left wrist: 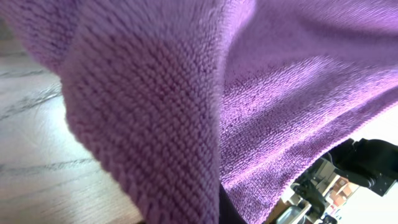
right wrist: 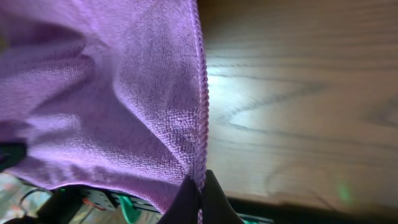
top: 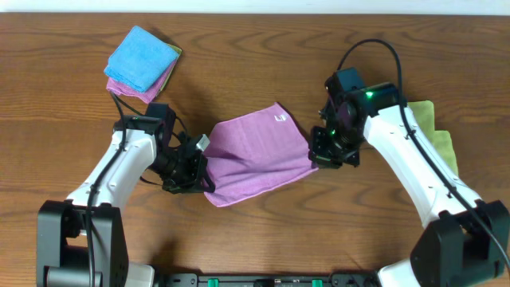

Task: Fold the cloth

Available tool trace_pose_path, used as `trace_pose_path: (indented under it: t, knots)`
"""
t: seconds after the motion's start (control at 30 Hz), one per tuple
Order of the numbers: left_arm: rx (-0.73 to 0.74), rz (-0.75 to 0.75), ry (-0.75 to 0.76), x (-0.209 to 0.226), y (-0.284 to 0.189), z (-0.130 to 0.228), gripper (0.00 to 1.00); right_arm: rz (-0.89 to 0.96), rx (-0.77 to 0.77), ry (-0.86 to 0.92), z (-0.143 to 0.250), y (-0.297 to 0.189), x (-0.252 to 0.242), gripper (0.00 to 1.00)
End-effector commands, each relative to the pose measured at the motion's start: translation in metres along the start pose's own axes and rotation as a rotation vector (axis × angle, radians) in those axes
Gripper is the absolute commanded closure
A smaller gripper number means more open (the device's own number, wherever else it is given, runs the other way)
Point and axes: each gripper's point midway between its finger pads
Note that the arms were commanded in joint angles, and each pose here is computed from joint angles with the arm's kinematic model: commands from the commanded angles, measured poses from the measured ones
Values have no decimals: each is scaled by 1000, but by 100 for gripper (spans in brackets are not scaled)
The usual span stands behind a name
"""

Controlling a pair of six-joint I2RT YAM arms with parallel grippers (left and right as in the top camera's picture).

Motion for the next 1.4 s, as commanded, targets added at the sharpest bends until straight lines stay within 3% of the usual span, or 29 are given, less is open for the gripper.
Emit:
trace_pose_path:
  t: [0.0, 0.3, 0.37, 0.47, 0.53, 0.7, 0.9, 1.1, 1.37]
  knots:
    - [18, 19, 38, -8, 5, 4, 94, 72, -22, -17, 4, -3, -16, 99]
    - [65, -49, 111, -11, 18, 10, 94, 213, -1, 36, 15, -7, -44, 99]
    - [75, -81, 110, -6, 17, 12, 78, 221, 11, 39, 18, -8, -46, 98]
    - [97, -127, 106, 2, 16, 17, 24, 232, 28, 41, 22, -8, -48, 88]
    - [112, -159, 104, 7, 15, 20, 6, 236, 36, 32, 24, -8, -49, 79]
    - [120, -196, 102, 14, 13, 22, 5, 228, 32, -23, 27, -13, -49, 54]
    - [68, -201, 80, 14, 14, 9, 5, 113, -81, -148, 11, -22, -27, 36]
    - [-88, -226, 22, 17, 13, -29, 5, -98, -166, -282, -12, -23, 23, 31]
    - [-243, -234, -27, 18, 8, -67, 5, -156, -207, -393, -7, -19, 58, 33]
Point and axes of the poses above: each gripper's point midway between its finger pads, its own y axis out along the fingers, its own x axis along the line the jaws close on, z = x × y, and after that the axes turned 7 degrees about y, right-handed
